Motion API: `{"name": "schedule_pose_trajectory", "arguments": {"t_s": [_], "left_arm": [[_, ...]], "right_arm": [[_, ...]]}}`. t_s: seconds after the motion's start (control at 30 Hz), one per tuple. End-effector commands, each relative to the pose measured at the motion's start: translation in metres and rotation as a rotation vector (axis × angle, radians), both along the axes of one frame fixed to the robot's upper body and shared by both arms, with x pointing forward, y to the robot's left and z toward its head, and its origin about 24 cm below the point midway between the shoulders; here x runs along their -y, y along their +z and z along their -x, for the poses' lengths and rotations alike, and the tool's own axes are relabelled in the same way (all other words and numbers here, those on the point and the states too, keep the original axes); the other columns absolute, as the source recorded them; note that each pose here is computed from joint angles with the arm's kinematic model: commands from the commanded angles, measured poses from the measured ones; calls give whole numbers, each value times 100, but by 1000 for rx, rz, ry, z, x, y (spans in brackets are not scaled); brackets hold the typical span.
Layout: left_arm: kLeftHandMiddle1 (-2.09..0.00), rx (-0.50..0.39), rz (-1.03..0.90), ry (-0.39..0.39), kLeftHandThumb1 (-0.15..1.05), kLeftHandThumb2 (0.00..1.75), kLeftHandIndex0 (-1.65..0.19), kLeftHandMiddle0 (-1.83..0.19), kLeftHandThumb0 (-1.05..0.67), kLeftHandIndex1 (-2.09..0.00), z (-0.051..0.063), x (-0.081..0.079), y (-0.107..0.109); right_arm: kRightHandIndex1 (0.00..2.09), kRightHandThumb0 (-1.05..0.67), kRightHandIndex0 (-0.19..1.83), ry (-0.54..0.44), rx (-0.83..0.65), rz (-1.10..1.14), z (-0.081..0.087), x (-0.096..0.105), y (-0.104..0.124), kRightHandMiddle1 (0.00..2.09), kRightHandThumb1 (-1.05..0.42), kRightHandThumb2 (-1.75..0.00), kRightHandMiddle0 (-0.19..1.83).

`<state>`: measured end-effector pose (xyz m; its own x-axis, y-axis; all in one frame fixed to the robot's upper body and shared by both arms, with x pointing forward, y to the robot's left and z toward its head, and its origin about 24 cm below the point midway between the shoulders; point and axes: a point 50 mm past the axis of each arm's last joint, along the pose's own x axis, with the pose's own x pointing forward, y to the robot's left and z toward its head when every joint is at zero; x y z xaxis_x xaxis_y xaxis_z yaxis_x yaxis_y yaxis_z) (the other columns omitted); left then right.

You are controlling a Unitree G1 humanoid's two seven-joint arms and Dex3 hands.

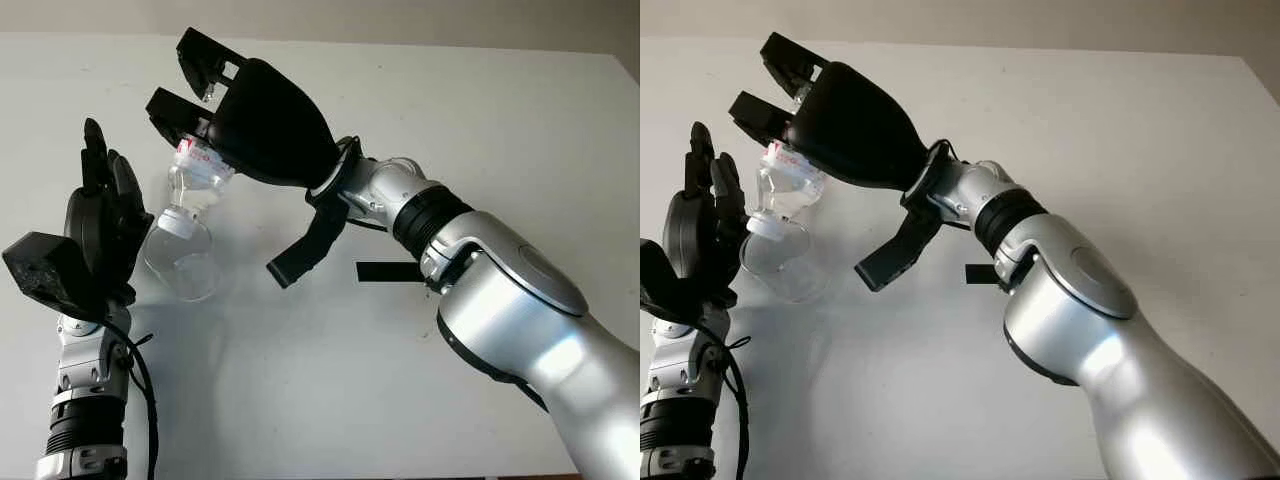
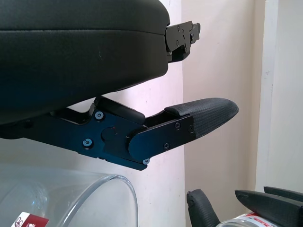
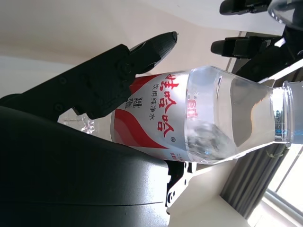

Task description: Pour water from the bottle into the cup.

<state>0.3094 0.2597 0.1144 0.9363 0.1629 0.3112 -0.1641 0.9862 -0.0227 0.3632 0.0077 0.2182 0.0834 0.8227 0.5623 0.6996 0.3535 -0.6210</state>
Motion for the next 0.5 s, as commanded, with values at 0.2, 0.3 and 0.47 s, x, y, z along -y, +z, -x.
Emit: {"name": "schedule_pose_trajectory", "arguments": {"t_s": [0.2, 0.3, 0.47], "left_arm": [[-1, 13, -8, 2, 105, 73, 19, 19, -72, 0, -1, 1, 3], [-1, 12, -10, 3, 105, 73, 19, 19, -72, 0, -1, 1, 3], [-2, 13, -14, 6, 105, 74, 19, 19, -72, 0, -1, 2, 3]], "right_arm": [[209, -44, 119, 20, 124, 28, 2, -5, 12, 209, -105, -13, 77], [209, -45, 119, 25, 184, 49, 3, -5, 12, 209, -105, -10, 71], [209, -45, 112, 30, 187, 56, 3, -5, 12, 209, -105, -13, 63]]}}
